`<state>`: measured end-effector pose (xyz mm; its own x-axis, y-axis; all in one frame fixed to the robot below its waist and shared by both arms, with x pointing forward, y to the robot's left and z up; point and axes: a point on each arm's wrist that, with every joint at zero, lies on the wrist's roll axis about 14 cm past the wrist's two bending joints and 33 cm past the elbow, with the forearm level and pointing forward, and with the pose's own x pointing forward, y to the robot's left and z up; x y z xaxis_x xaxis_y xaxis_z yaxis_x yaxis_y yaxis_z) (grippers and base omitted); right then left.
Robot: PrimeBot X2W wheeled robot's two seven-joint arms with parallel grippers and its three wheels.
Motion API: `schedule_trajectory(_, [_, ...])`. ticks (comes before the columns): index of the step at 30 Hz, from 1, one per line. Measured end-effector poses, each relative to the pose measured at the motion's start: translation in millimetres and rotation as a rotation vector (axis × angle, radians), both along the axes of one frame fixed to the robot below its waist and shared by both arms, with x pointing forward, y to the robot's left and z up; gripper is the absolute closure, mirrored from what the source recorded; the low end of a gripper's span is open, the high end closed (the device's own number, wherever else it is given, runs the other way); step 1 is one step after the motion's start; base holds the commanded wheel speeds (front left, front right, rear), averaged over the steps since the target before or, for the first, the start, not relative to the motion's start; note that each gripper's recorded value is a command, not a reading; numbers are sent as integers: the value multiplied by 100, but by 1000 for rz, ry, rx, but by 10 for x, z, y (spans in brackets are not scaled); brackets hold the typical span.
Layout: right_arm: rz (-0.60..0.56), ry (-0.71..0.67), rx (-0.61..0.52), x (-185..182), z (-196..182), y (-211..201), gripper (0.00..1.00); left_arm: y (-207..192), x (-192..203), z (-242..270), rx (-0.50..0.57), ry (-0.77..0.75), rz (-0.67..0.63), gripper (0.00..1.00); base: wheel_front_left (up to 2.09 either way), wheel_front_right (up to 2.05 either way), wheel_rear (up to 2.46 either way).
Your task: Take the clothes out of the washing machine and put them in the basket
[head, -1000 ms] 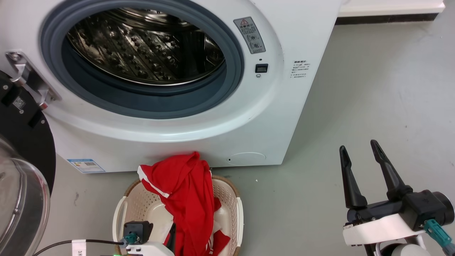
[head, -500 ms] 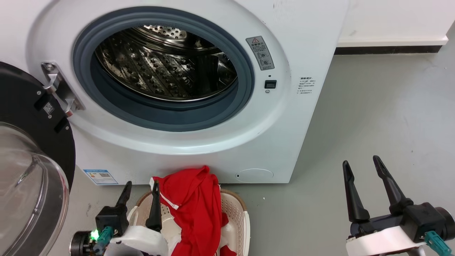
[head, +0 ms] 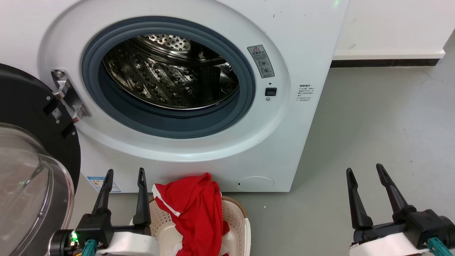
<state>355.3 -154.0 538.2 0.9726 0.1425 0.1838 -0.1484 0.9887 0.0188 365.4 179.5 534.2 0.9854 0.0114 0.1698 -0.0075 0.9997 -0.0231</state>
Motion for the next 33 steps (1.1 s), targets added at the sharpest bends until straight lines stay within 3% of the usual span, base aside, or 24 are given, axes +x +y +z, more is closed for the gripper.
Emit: schedule_trajectory(33, [-21, -3, 14, -107, 13, -69, 0, -26, -91, -97, 19, 30, -5, 0, 0, 0, 0])
